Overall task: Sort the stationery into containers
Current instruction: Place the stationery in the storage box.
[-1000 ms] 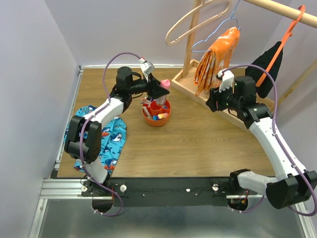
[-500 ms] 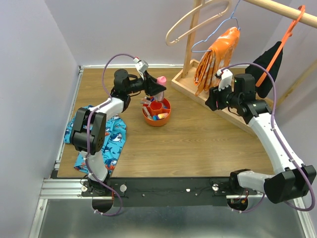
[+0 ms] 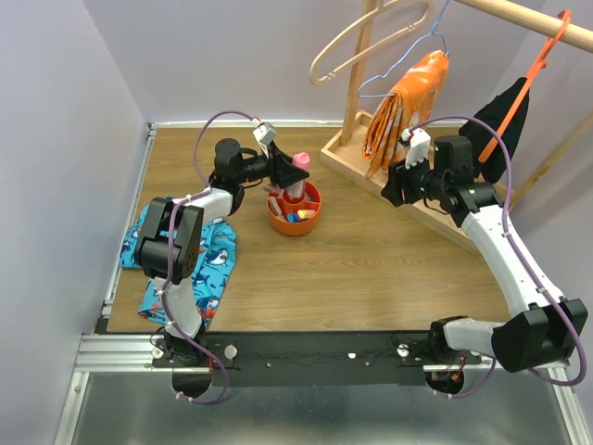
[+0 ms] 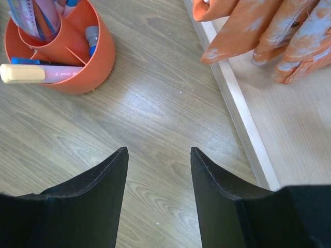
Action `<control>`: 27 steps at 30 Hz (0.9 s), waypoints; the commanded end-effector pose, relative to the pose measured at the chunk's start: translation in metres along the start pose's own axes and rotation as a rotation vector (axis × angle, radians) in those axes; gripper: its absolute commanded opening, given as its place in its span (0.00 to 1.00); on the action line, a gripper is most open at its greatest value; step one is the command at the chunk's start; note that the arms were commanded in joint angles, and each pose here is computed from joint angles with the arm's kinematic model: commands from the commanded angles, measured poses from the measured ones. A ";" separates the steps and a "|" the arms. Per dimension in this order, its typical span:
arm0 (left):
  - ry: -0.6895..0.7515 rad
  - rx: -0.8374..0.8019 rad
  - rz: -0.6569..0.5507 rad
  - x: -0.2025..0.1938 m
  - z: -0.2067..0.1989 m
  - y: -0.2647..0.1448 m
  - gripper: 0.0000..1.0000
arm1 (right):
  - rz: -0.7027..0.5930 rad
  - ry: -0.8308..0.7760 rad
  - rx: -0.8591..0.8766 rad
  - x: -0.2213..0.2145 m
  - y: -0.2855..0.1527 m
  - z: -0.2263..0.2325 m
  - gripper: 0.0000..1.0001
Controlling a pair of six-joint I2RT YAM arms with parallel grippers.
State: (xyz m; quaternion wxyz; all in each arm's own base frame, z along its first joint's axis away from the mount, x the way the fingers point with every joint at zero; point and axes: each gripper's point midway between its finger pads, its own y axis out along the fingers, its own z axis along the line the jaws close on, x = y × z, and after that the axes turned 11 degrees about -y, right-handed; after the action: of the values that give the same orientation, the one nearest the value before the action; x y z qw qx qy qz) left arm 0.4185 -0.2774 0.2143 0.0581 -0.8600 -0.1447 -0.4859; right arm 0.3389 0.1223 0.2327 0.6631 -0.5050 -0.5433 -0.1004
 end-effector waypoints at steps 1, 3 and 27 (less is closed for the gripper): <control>0.039 -0.035 -0.009 -0.002 -0.004 -0.004 0.00 | -0.017 -0.019 0.011 0.009 -0.003 -0.001 0.59; 0.042 -0.030 -0.007 -0.004 -0.002 -0.006 0.00 | -0.015 -0.024 0.014 0.009 -0.002 -0.001 0.59; 0.115 -0.092 -0.034 0.000 -0.030 -0.028 0.99 | -0.034 -0.042 0.039 0.008 -0.009 0.006 0.60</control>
State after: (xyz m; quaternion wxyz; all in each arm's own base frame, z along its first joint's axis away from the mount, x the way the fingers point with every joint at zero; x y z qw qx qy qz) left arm 0.3942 -0.2615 0.1997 0.0373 -0.8583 -0.1315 -0.4946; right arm 0.3406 0.1277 0.2335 0.6664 -0.4930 -0.5522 -0.0888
